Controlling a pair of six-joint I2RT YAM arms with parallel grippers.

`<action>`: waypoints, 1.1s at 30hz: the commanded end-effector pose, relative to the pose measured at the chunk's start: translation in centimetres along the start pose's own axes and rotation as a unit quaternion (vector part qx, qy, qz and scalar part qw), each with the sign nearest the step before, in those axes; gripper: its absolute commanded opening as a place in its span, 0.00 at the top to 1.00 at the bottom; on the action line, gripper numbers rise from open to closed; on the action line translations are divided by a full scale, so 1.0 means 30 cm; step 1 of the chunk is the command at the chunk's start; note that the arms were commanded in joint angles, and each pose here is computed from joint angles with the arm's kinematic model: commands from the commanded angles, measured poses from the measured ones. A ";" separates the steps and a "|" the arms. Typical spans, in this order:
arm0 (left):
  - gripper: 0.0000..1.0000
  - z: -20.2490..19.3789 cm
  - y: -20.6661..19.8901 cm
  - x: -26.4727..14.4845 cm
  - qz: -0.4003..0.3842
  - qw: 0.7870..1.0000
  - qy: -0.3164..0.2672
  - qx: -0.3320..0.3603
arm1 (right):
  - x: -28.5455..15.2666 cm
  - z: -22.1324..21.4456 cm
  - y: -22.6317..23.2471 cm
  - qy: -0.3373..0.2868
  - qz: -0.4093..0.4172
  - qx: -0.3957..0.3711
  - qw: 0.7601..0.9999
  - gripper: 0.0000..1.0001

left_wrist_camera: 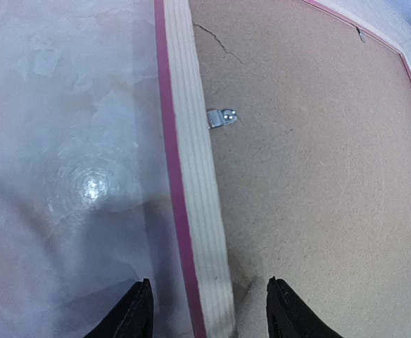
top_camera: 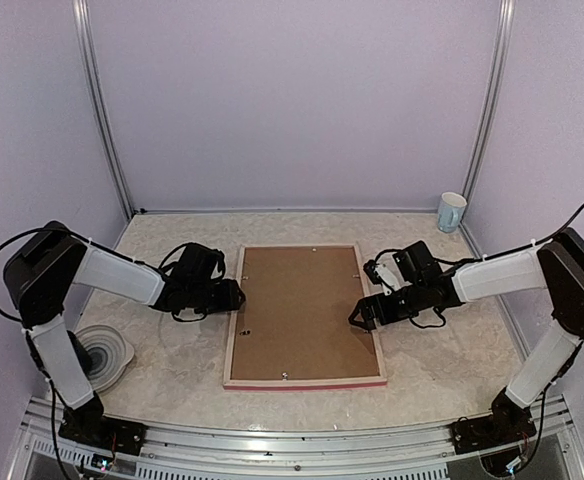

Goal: Put the photo into the frame
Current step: Adjust the frame body with the backboard.

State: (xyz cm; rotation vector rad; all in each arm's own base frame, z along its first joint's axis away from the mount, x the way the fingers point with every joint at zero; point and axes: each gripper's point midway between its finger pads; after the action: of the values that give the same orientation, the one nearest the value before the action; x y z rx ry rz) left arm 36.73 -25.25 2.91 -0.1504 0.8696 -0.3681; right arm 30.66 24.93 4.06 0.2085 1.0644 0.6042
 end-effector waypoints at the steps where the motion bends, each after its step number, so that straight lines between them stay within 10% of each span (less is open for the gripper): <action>1: 0.44 -0.010 0.002 -0.080 -0.011 1.000 -0.001 0.008 | -0.048 0.007 -0.019 -0.012 -0.017 -0.008 1.000 0.01; 33: 0.44 -0.275 -0.112 -0.174 -0.052 0.991 0.077 0.094 | -0.024 -0.035 0.003 0.007 0.016 -0.019 1.000 0.01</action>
State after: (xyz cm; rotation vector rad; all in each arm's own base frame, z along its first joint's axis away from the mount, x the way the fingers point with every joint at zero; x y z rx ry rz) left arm 27.17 -26.51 2.55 -0.0051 0.9735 -0.5506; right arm 29.43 24.74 4.55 0.1879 1.0607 0.6535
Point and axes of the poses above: each gripper's point midway between its finger pads, its own x axis out along the fingers, its own y axis along the line the jaws close on, z = x × y, and after that the axes turned 9 degrees about x, right-handed
